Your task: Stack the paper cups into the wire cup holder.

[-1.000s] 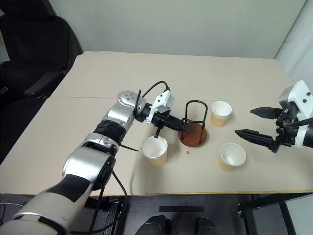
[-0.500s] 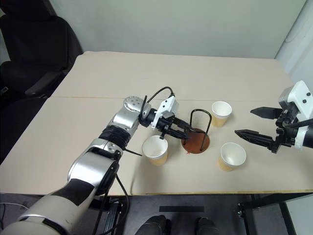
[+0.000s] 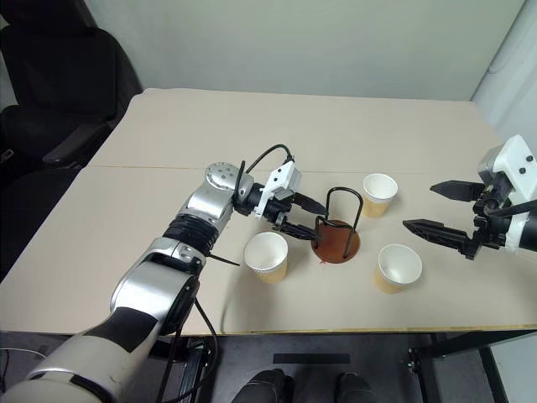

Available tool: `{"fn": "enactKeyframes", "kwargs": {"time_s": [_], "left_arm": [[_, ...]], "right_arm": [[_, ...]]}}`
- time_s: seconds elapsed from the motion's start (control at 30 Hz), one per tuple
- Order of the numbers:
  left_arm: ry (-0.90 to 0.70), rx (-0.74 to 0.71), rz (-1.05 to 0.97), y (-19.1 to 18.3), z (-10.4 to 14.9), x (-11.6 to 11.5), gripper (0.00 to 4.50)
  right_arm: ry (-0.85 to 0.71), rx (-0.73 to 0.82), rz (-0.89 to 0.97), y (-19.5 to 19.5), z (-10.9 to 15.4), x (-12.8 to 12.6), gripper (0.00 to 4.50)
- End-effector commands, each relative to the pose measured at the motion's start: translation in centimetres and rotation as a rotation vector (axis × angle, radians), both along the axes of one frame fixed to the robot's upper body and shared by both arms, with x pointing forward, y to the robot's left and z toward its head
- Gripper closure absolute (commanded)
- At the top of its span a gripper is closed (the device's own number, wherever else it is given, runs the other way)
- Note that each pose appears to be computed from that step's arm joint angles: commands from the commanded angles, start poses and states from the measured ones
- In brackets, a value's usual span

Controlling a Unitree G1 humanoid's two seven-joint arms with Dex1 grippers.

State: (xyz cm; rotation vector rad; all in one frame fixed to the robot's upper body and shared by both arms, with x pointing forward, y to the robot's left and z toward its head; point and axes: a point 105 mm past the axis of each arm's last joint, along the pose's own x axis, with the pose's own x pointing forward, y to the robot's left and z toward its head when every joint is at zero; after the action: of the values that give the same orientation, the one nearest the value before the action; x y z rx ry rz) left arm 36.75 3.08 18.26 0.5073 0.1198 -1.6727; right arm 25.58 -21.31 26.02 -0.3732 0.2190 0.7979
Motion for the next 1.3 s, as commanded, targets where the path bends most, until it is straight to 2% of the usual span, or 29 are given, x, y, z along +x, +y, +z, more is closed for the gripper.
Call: {"fn": "enactKeyframes", "kwargs": {"time_s": [0.03, 0.13, 0.67, 0.9, 1.3], "left_arm": [[-0.040, -0.022, -0.002, 0.5, 1.8, 0.2, 1.24], [-0.051, -0.021, 0.016, 1.0, 2.2, 0.5, 1.24], [-0.059, -0.257, 0.102, 2.2, 9.5, 1.0, 1.24], [-0.064, -0.228, 0.142, 4.5, 10.1, 0.8, 1.24], [-0.163, -0.129, 0.177, 7.8, 10.6, 0.3, 1.24]], "right_arm": [[-0.047, -0.029, 0.004, 0.0, 1.1, 0.0, 0.00], [-0.047, -0.033, 0.006, 0.0, 1.1, 0.1, 0.00], [-0.040, -0.063, 0.010, 0.0, 0.9, 1.9, 0.00], [-0.037, -0.083, 0.001, -0.4, 0.7, 3.2, 0.00], [-0.084, -0.351, 0.041, -0.6, -1.3, 6.3, 0.00]]}}
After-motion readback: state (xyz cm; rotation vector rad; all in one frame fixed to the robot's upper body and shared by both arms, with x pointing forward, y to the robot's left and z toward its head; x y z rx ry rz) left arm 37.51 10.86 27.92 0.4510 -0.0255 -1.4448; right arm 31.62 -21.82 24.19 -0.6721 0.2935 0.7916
